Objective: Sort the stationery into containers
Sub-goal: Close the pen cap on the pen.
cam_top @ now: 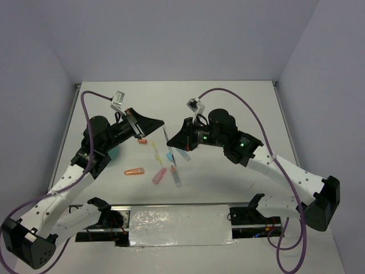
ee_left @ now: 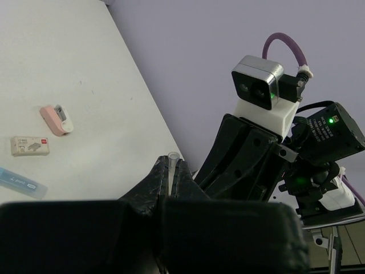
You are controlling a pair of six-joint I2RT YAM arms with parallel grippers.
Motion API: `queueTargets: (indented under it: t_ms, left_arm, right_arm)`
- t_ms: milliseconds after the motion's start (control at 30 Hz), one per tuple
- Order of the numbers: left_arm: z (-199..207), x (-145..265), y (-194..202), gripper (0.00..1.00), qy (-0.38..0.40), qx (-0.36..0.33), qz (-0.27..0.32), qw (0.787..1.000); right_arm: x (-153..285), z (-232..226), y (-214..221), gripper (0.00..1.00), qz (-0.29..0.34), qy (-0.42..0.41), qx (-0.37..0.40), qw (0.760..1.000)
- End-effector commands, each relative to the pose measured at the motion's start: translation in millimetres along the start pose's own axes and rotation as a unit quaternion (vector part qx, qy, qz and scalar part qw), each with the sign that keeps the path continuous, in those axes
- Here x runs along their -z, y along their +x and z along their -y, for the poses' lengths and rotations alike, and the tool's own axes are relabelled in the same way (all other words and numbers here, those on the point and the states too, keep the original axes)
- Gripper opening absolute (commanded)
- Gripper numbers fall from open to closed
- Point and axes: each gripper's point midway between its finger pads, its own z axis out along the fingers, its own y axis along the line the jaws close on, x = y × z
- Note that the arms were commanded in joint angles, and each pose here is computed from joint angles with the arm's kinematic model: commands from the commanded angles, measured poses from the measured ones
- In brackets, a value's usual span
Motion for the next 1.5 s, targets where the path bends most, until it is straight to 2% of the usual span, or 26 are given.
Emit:
queueTargets:
  t_ms: [0,133,400,633,1467]
  left_arm:
    - [3.2,7.3,3.2,0.0,0.004,-0.023,-0.003,1.0]
    - [7.0,7.0,3.0,0.0,0.01,-0.024,-0.007,1.0]
    - [20.5,9.5,-20.9,0.0,-0.003,-0.031,0.031,0.999]
    - [30.0,2.3,-31.3,0.0,0.006,-0.04,0.037,0.999]
    - [7.5,2.9,-12.3,0.0,-0.015,-0.039,0.011,0.999]
  right_arm:
    - [6.2,-27.5,-32.9,0.0,0.046,-0.03,0.03,0.998]
    - [6.6,-25.4,-32.8,0.0,0.049,-0.026,0.03,0.998]
    - [2.7,-8.4,-14.8,0.0,0.028,-0.006,0.024,0.999]
    - [6.4,-12.3,-7.5,0.0,0.018,-0.009,0.031,0.999]
    - [7.0,-25.4,-24.8,0.0,0.027,-0.011,0.051,0.998]
